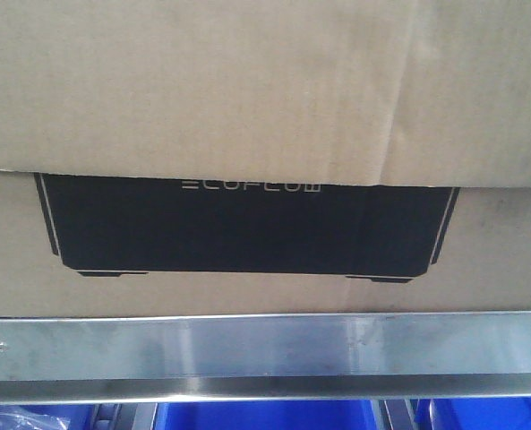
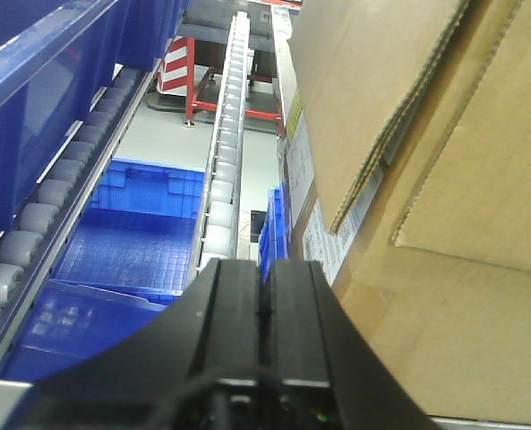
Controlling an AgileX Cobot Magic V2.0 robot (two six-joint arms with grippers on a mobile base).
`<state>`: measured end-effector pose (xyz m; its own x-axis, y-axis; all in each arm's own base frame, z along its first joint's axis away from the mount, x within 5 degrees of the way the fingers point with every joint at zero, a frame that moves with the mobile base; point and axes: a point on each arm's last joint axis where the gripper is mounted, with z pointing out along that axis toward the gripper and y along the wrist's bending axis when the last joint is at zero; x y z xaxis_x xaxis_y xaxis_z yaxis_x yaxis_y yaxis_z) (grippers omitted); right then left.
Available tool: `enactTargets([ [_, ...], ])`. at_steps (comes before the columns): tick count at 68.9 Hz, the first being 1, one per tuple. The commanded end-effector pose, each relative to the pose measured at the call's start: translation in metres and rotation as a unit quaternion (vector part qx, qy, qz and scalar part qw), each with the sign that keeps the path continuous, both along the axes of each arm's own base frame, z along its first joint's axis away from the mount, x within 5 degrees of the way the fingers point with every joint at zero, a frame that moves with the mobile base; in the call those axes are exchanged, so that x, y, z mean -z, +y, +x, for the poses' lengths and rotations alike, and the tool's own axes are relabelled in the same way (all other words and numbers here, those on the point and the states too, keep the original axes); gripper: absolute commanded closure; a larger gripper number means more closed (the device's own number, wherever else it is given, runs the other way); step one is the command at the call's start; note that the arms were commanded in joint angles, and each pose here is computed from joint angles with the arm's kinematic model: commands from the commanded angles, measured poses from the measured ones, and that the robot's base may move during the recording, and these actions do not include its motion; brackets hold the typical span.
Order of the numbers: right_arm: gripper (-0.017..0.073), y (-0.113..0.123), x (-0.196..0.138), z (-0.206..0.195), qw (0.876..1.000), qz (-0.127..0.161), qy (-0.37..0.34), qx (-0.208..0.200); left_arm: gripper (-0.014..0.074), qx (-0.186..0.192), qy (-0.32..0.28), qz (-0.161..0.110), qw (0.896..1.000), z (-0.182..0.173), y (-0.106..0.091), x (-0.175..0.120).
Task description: Grab box from left shelf to table start
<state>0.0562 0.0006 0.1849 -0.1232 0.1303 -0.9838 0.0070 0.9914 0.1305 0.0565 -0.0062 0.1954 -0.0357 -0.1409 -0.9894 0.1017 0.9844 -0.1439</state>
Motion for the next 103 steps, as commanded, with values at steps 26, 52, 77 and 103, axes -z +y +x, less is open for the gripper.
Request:
enactTargets([
  [26, 0.0503, 0.0, -0.017, -0.001, 0.998, -0.006, -0.063, 0.0, 0.0689, -0.001, -0.059, -0.013, 0.998, -0.001, 0.001, -0.011],
  [52, 0.0503, 0.0, -0.017, -0.001, 0.998, -0.006, -0.063, 0.0, 0.0689, -0.007, -0.196, -0.049, 0.979, -0.013, 0.004, -0.068],
  [77, 0.0503, 0.0, -0.017, -0.001, 0.998, -0.006, -0.063, 0.0, 0.0335, -0.003, -0.165, 0.004, 0.986, -0.003, 0.001, -0.167],
  [103, 0.0503, 0.0, -0.017, -0.001, 0.998, -0.006, -0.063, 0.0, 0.0201, 0.031, 0.057, 0.001, 0.998, 0.051, -0.011, -0.229],
])
